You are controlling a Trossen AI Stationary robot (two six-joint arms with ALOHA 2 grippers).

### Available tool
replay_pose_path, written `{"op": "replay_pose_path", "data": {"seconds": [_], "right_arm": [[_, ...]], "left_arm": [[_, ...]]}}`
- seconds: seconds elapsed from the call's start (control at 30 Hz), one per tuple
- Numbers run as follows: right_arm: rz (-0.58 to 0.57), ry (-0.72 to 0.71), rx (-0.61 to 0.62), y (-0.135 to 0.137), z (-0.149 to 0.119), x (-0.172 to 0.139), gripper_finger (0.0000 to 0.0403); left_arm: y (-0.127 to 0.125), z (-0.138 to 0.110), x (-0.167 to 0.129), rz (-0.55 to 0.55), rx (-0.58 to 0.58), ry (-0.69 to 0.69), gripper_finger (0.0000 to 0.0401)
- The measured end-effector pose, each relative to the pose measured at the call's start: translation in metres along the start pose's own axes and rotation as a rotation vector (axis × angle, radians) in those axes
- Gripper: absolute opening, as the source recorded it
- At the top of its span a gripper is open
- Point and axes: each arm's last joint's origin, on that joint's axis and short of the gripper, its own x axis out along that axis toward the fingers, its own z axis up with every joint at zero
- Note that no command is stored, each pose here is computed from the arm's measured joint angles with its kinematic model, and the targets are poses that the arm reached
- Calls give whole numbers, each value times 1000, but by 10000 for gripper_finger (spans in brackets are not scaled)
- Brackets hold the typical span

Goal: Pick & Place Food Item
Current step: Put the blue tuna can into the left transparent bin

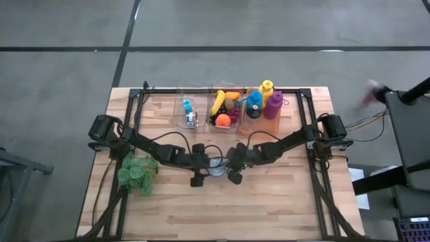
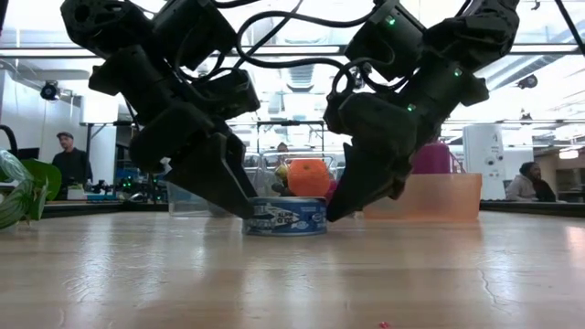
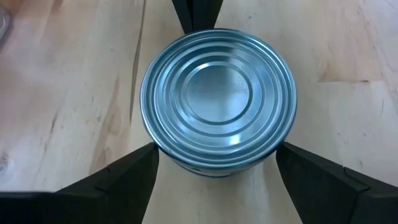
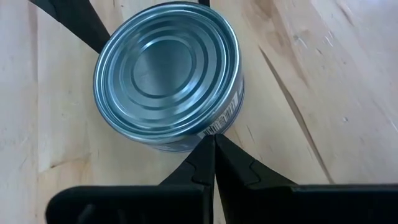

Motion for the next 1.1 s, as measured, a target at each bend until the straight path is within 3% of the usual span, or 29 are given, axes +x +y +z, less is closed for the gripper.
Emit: {"op": "replay_pose_path", "data": {"seconds": [1.1], "right_arm": [[89,-72,-31,7,12,-3,8]], "left_arm": [[-1,0,0,-23,1,-4,322]]}}
